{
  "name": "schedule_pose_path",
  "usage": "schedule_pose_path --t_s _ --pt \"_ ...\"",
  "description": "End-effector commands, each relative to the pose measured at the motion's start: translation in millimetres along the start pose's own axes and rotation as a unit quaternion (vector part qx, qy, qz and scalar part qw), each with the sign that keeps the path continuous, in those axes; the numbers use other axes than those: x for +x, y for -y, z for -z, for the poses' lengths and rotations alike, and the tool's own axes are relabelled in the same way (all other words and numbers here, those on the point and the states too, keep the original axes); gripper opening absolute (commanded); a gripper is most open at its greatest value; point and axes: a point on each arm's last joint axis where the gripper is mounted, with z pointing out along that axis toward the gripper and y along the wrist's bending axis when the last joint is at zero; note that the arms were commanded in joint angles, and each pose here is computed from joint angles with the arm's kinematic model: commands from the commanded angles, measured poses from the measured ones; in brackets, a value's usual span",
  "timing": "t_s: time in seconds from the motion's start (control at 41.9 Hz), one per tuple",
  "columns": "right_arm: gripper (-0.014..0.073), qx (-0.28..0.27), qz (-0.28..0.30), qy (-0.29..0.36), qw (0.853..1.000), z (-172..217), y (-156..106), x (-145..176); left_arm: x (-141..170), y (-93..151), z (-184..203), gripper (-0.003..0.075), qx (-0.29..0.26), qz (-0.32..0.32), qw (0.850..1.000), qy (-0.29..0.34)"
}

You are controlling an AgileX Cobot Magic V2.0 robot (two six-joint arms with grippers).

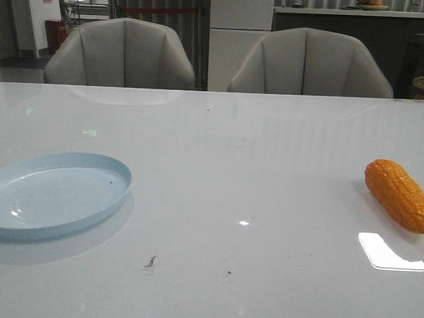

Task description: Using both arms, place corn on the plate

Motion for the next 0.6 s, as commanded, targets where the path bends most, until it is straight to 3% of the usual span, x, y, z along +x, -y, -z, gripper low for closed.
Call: schedule_pose_path --t_s 0.0,0.573 --pt "0.0032 0.002 -0.001 0.07 0.998 4.1 0.4 -16.7 4.1 -0.3 -0.5 0.0094 -0.004 0.009 0.999 0.034" --pt "0.0032 0.002 -0.001 0.071 0.997 4.1 0.4 -16.8 1.8 -0.5 -0.3 0.0094 -0.005 0.009 0.999 0.046"
